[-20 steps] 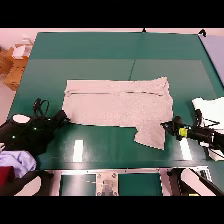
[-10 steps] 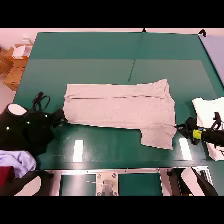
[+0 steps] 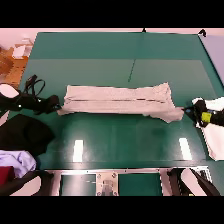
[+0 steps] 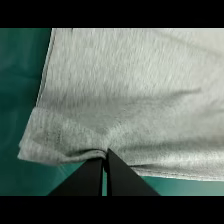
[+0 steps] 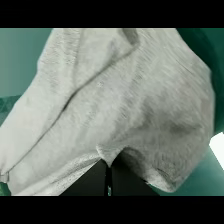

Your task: Fold the shirts.

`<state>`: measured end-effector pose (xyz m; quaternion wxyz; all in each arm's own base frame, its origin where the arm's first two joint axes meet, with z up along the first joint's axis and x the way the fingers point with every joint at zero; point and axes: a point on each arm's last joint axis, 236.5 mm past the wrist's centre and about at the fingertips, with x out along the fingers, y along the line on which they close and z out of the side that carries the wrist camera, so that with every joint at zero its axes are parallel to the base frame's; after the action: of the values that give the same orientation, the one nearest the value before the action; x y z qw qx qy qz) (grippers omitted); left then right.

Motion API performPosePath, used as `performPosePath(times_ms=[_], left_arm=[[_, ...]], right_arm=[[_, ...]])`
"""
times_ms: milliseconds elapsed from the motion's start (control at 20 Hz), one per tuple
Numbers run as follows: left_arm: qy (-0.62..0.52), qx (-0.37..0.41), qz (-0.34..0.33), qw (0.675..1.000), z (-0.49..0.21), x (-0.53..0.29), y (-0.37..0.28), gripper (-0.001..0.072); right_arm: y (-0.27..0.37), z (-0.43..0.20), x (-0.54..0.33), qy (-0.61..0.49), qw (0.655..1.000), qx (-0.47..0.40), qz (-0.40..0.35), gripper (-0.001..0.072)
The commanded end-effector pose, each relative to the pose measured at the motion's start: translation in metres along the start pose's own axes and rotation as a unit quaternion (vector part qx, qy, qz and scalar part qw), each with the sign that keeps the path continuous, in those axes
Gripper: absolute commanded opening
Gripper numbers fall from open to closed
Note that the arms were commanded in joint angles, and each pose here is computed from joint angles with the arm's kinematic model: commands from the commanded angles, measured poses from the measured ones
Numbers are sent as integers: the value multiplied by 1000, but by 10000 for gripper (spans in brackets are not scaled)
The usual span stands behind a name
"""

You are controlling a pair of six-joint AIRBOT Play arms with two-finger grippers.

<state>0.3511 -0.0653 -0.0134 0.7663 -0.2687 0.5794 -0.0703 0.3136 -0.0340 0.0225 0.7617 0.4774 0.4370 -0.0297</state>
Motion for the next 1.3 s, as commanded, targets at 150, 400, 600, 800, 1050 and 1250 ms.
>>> performPosePath(times_ms=[150,400,600,800,1050,1250], left_arm=[[-27,-13,-54,998,67,37,-31,21],[-22,-9,-52,998,96,96,-37,21],[-63,-24,-54,996,122,104,-34,382],[-67,-28,-92,993,142,73,-53,713],[-65,0,-121,991,167,18,-68,712],[-54,10,-139,989,164,10,-84,712]], right_arm=[[62,61,71,-1,999,-23,38,13],[66,90,136,36,998,-28,31,13],[48,103,167,51,998,-15,20,121],[45,132,136,50,995,-81,27,451],[-19,136,104,103,984,-138,-44,598],[-37,94,131,202,969,-142,2,609]])
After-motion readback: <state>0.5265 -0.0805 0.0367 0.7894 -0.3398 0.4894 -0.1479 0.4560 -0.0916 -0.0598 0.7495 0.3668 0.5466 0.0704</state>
